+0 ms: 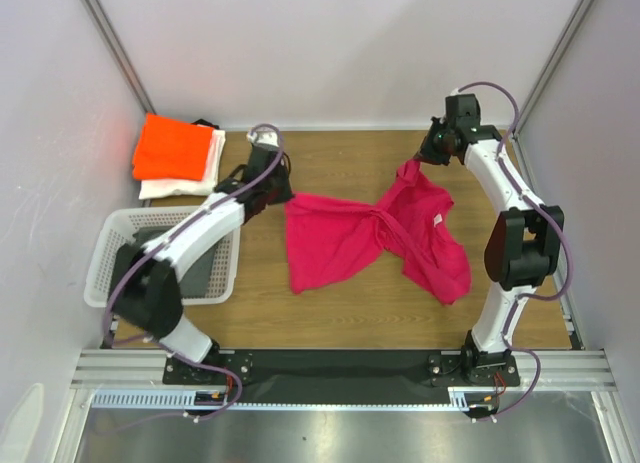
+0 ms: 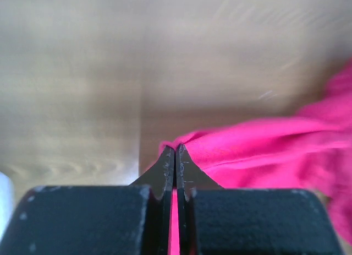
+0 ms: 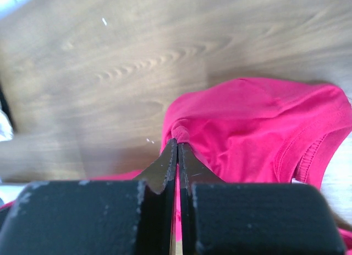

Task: Fold and stack the t-shirts
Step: Flatten the tshirt out

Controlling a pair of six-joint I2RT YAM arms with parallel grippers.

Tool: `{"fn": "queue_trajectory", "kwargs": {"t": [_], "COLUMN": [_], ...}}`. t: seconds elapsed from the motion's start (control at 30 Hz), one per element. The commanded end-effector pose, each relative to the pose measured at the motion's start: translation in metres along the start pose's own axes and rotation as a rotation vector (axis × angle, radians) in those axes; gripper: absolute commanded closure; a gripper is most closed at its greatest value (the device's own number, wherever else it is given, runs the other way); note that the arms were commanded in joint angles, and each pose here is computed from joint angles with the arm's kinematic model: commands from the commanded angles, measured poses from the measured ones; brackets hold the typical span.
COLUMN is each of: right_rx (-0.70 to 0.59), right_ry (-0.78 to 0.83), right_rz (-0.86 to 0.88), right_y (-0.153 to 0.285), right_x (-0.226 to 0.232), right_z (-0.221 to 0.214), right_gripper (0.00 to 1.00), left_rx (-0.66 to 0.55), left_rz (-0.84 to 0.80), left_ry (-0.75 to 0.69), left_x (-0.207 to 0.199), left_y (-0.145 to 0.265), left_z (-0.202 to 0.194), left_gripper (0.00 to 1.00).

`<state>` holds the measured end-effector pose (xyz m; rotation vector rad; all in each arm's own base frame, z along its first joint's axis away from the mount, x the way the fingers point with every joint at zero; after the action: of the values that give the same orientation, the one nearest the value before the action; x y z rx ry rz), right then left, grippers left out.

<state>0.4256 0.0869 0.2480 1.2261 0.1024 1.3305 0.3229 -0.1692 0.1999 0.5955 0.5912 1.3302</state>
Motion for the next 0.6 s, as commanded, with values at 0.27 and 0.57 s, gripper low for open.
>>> {"fn": "queue_trajectory", "kwargs": {"t": [0.27, 0.57], "right_rx": [-0.138, -0.098], "right_ry": [0.001, -0.036], "right_rz": [0.115, 0.107], "right_y": [0.047, 0.029], "right_x": [0.016, 0.010], "right_z": [0.033, 0.027], "right_gripper": [1.00, 1.00], "left_rx": [-0.420, -0.193], "left_rz": [-0.131, -0.310], "left_ry": [-0.131, -0.183], "left_x": [0.016, 0.032], "left_y": [0.136, 0.177], "left_z": [0.061, -0.061], "left_gripper": [1.00, 1.00]}}
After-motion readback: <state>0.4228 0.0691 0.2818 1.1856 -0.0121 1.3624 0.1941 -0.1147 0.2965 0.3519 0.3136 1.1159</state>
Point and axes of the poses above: each gripper's point midway between its finger pads, its own y axis back along the fingers, its own x axis along the line the jaws close on, z = x × y, the point moved 10 cm from there along y, back along the fingers, and after that the axes turned 15 degrees about -y, right-handed, at the moved point
